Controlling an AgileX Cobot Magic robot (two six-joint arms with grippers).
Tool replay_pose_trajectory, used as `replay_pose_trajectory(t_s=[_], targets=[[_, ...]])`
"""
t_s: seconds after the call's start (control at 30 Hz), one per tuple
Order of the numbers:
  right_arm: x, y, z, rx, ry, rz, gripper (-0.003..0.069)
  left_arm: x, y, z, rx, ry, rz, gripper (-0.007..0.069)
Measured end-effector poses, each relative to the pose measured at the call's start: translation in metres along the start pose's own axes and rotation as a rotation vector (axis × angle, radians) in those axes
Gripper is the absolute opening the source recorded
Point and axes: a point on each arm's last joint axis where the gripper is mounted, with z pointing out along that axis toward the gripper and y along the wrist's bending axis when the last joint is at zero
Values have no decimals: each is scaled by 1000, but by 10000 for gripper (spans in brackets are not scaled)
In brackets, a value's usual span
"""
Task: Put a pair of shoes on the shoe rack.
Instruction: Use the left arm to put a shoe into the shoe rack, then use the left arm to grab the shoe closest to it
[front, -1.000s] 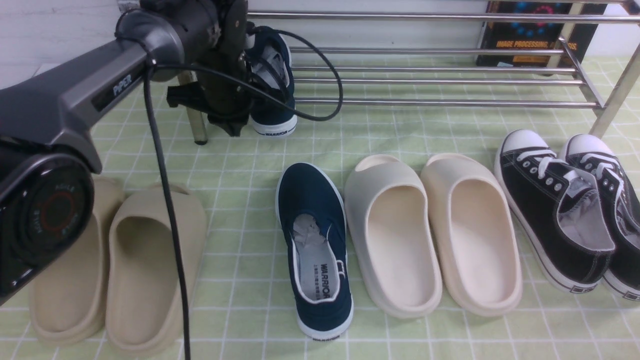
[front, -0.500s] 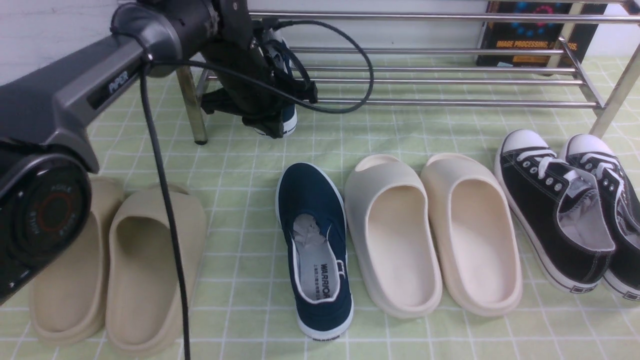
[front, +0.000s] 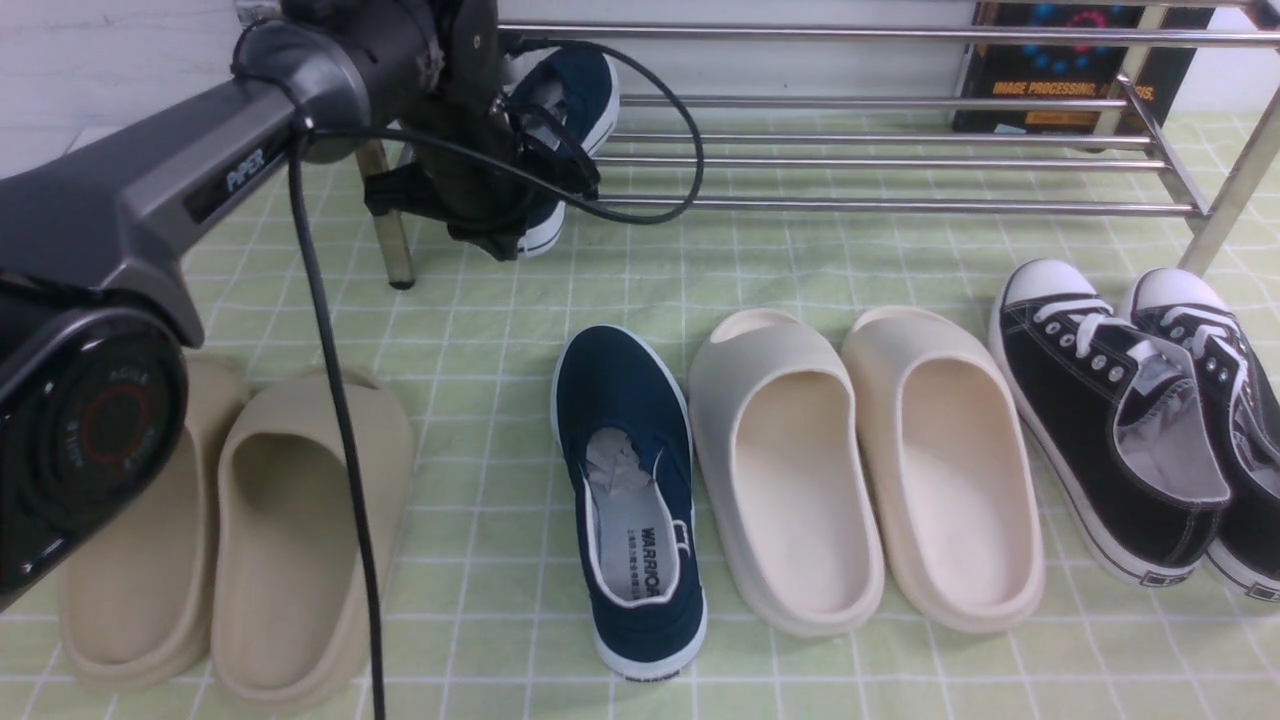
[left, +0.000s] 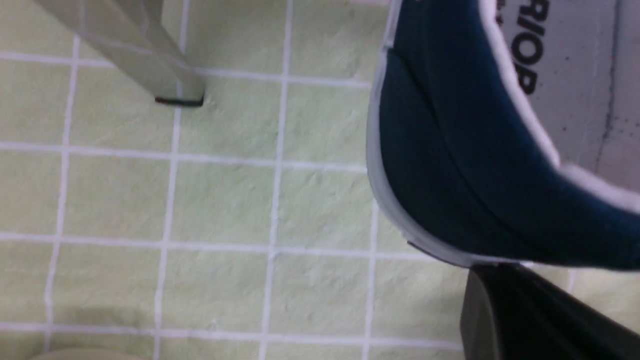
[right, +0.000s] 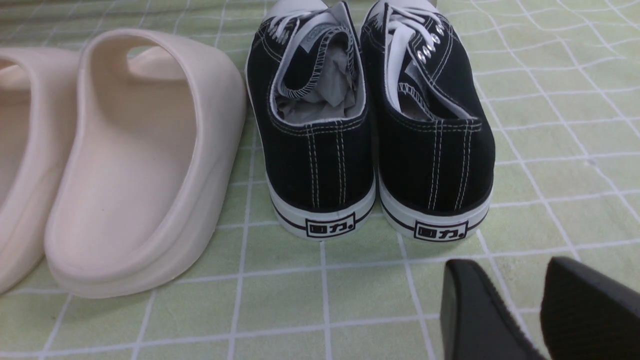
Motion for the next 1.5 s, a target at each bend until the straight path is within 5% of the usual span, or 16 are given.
replay_pose_trajectory(t_s=[0.4, 0.63, 0.77, 1.0, 1.2, 1.5], targets=[[0, 0, 0, 0, 0, 0, 246, -6, -5, 0, 53, -67, -21, -11], [0, 0, 0, 0, 0, 0, 246, -7, -3, -20, 46, -48, -26, 153], [0, 0, 0, 0, 0, 0, 246, -8, 0, -69, 45, -49, -23, 284], [0, 0, 0, 0, 0, 0, 246, 3, 4, -156, 51, -37, 32, 338], [0, 0, 0, 0, 0, 0, 246, 52, -25, -197, 93, 14, 164, 329], [0, 0, 0, 0, 1, 0, 246, 156, -16, -153, 79, 251, 86, 295]])
